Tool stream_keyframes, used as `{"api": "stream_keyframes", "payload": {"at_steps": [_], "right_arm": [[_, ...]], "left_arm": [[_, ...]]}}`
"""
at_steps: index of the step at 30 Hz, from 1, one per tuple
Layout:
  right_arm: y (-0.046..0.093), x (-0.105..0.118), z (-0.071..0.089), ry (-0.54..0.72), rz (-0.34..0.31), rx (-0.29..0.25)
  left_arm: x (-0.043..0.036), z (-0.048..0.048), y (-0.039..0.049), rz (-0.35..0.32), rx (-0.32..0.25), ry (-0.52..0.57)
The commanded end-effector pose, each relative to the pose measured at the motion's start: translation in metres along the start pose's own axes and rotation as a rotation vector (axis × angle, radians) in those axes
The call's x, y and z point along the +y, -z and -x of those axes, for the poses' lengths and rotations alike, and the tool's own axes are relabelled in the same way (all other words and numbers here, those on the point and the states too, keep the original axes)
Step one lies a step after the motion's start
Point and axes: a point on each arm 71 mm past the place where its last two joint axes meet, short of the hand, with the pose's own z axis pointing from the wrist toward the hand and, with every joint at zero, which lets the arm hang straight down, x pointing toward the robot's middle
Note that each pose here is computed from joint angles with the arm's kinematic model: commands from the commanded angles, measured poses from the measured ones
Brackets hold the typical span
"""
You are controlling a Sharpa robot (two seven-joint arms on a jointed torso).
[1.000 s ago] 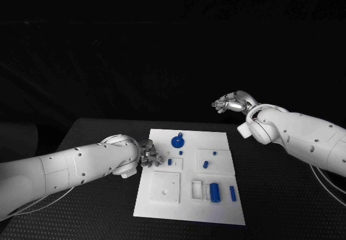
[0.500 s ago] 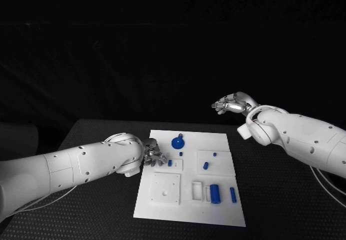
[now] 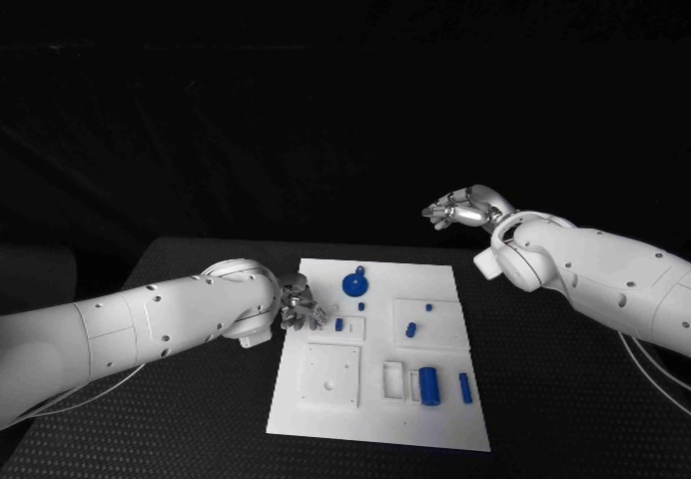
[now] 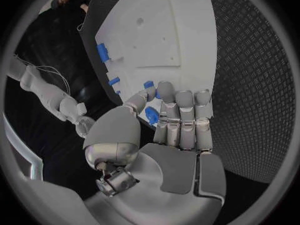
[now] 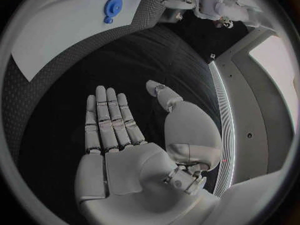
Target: Assemble the parts on the task board
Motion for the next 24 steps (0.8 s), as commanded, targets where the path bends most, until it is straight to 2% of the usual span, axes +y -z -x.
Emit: {"api": "stream_keyframes", "payload": {"at_steps": [1, 4, 7, 10, 15, 17, 20, 24], "right_arm": [[0.0, 0.0, -0.002, -0.001, 0.004, 0.014], [0.0, 0.0, -0.003, -0.002, 0.004, 0.015], [0.0, 0.0, -0.003, -0.002, 0.004, 0.016], [-0.001, 0.0, -0.004, -0.002, 0.004, 0.017], [-0.001, 0.001, -0.005, -0.003, 0.005, 0.019], [-0.001, 0.0, -0.005, -0.003, 0.004, 0.018], [-0.001, 0.001, -0.005, -0.003, 0.005, 0.02], [-0.001, 0.001, -0.006, -0.003, 0.006, 0.02]], "left_arm": [[-0.0013, 0.0059, 0.0013, -0.019, 0.072, 0.012], [-0.0008, 0.0129, 0.002, -0.02, 0.102, 0.027], [-0.0019, 0.0159, 0.0022, -0.02, 0.176, 0.03], [-0.0044, 0.0195, 0.001, -0.02, 0.213, 0.029], [-0.0046, 0.0201, -0.0008, 0.002, 0.299, 0.009], [-0.0045, 0.0211, -0.002, 0.017, 0.363, 0.015], [-0.0045, 0.0251, -0.0048, 0.025, 0.349, 0.025], [-0.0062, 0.0296, -0.0066, 0.033, 0.273, -0.016]]}}
